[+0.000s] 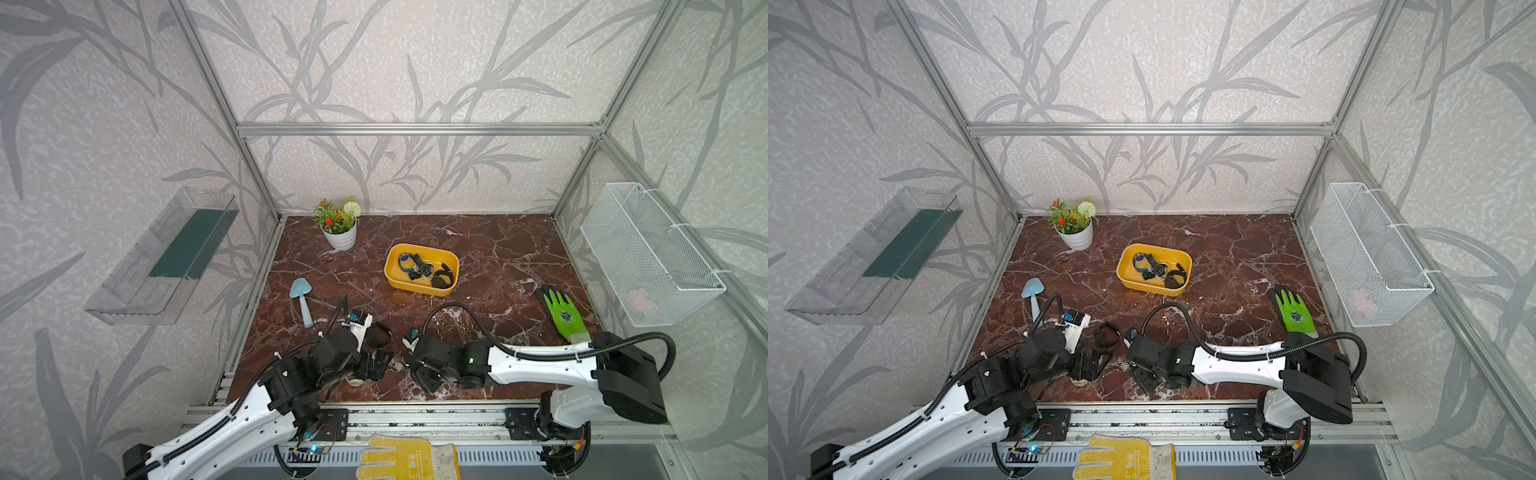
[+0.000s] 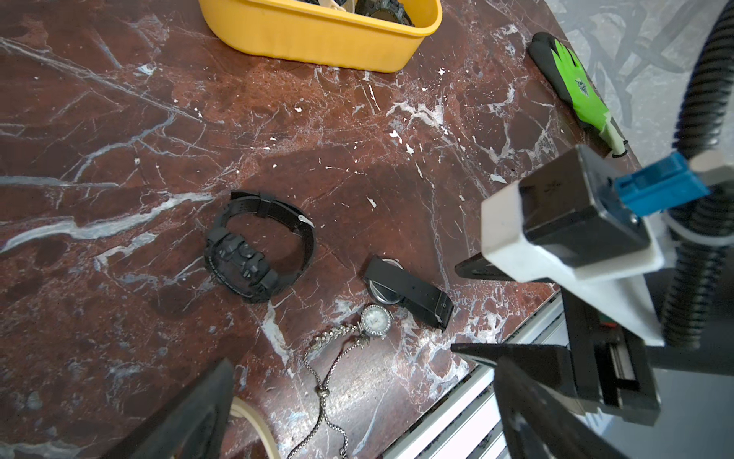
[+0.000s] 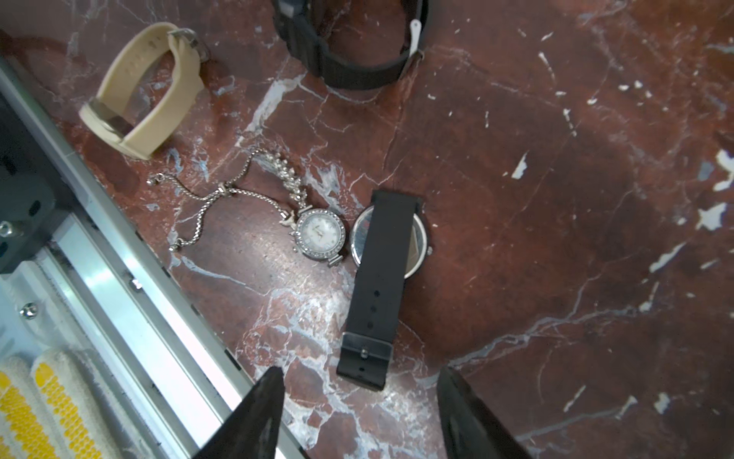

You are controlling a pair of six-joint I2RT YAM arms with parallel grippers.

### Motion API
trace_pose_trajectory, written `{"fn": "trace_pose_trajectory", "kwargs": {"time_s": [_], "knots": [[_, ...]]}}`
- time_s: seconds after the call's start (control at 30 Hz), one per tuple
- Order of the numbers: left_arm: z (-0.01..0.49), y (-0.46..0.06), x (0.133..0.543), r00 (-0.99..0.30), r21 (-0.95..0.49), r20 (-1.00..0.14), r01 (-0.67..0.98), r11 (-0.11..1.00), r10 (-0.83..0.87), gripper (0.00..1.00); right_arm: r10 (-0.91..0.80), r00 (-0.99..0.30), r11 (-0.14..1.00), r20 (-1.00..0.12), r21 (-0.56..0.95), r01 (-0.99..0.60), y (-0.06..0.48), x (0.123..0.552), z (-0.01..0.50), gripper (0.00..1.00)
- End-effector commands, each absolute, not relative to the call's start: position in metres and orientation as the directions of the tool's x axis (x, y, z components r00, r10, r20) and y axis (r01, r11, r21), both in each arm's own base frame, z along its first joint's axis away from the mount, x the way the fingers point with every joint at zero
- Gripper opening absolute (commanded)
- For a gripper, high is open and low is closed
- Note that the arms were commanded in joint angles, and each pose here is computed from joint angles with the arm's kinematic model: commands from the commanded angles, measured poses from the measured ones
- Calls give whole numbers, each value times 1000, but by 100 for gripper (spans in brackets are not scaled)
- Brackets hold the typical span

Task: Put the watch into the storage box
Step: Pick up the watch at the center of the board.

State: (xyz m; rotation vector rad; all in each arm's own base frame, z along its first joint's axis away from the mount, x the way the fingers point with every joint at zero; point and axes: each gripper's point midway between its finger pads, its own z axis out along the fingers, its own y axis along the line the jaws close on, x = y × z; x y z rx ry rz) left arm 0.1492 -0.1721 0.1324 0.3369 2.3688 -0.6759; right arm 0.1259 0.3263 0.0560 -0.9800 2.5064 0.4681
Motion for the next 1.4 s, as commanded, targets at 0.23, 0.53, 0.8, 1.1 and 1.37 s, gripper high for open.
{"fn": "trace_pose_trajectory", "kwargs": {"time_s": [0.23, 0.53, 0.8, 1.1, 1.37], "knots": [[123, -163, 147, -766, -362, -640, 362, 859, 53, 99, -580, -662, 711, -475, 103, -696, 341, 138, 45, 59], [122, -164, 147, -767, -355, -638, 367, 860, 64, 99, -597, -657, 706, -460, 88, -703, 347, 142, 38, 48], [121, -164, 148, -767, -349, -638, 369, 861, 70, 99, -571, -697, 737, -433, 102, -668, 342, 150, 30, 41], [119, -166, 149, -768, -340, -635, 374, 863, 83, 99, -577, -698, 742, -424, 86, -665, 341, 152, 30, 28], [121, -170, 149, -765, -342, -637, 389, 856, 94, 99, -561, -690, 750, -457, 74, -658, 334, 155, 46, 26]]}}
